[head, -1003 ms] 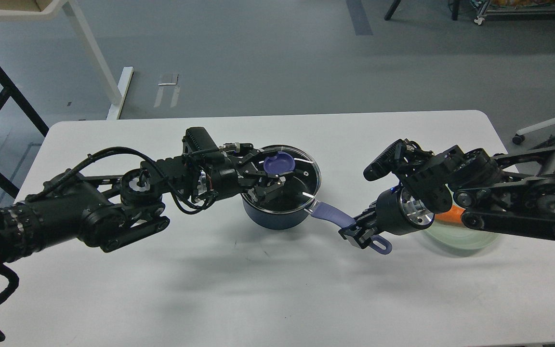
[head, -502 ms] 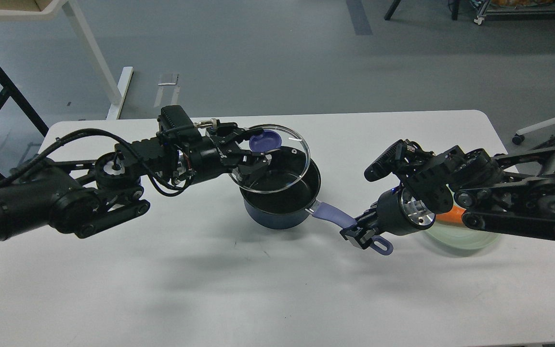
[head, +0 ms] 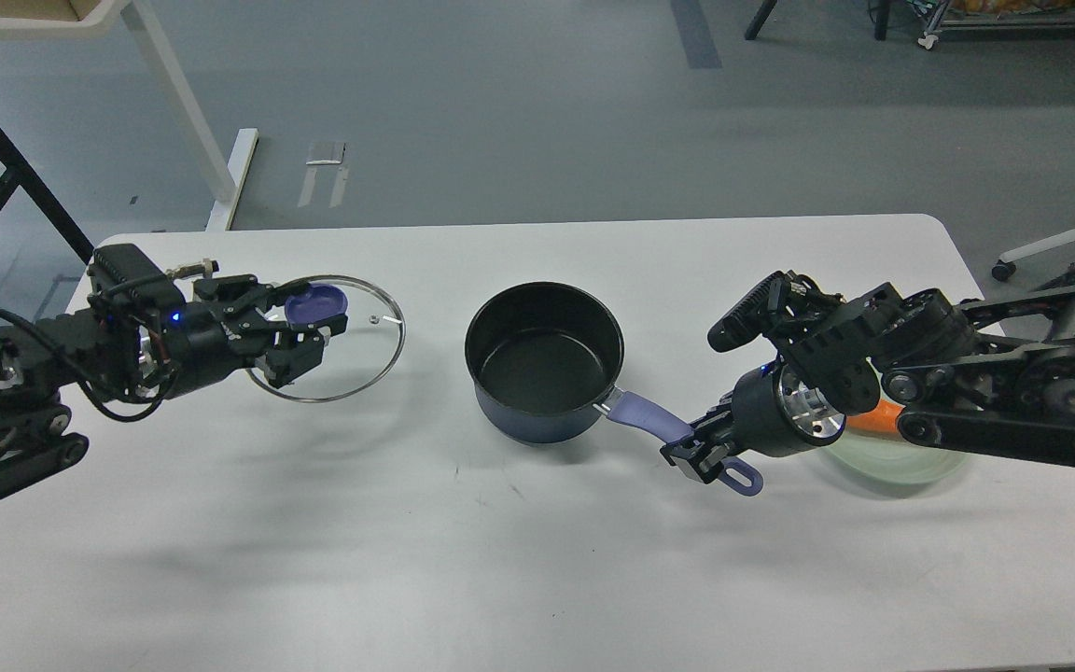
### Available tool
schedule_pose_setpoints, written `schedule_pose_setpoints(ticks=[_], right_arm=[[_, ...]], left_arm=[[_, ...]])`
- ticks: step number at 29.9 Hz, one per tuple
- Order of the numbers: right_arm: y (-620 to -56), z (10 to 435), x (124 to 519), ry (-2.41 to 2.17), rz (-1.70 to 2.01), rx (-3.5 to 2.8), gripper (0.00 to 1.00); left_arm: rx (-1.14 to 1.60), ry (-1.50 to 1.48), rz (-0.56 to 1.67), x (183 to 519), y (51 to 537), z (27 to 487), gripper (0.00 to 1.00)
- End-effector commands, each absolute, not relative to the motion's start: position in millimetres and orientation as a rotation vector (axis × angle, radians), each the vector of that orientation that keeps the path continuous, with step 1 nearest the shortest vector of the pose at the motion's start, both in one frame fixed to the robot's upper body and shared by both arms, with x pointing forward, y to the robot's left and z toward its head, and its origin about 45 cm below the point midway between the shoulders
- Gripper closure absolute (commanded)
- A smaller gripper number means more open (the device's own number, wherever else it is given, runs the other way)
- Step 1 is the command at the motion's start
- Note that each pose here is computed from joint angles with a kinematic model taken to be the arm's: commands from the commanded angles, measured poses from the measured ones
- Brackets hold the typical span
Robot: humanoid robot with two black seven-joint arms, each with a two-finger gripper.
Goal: Open pot lid
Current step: 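Lift the glass lid off the pan with the left gripper, then set the glass lid on the table beside the pan, release it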
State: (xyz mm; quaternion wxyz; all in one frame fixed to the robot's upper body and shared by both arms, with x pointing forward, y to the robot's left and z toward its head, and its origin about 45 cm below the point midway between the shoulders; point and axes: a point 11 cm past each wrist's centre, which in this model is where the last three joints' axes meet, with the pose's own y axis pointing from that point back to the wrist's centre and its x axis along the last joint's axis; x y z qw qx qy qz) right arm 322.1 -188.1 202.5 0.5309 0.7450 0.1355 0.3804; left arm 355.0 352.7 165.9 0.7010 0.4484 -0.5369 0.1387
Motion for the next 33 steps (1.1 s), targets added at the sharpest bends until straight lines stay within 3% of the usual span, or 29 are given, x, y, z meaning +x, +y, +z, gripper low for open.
schedule_pose_setpoints(ticks=[1, 9, 21, 25, 28, 33], right_arm=[[-189.0, 203.1, 322.7, 0.320, 0.908, 1.777, 0.69], [-190.2, 202.4, 322.4, 0.320, 0.904, 1.775, 0.69], [-190.5, 202.3, 322.4, 0.317, 0.902, 1.777, 0.69], [-190.5, 202.4, 322.6, 0.316, 0.904, 1.776, 0.69], [-190.4, 202.4, 322.5, 0.316, 0.903, 1.778, 0.69], [-192.6, 202.9, 323.1, 0.309, 0.899, 1.777, 0.69]], left_arm=[[1.039, -1.170, 0.321, 343.1, 370.1, 147.2, 0.52], [1.072, -1.152, 0.333, 328.7, 381.3, 118.9, 0.52], [1.083, -1.146, 0.348, 330.9, 384.6, 117.7, 0.48], [1.083, -1.147, 0.347, 331.2, 384.5, 117.9, 0.42], [1.083, -1.146, 0.346, 330.6, 384.7, 117.4, 0.27], [1.071, -1.147, 0.337, 329.7, 383.0, 117.3, 0.23]])
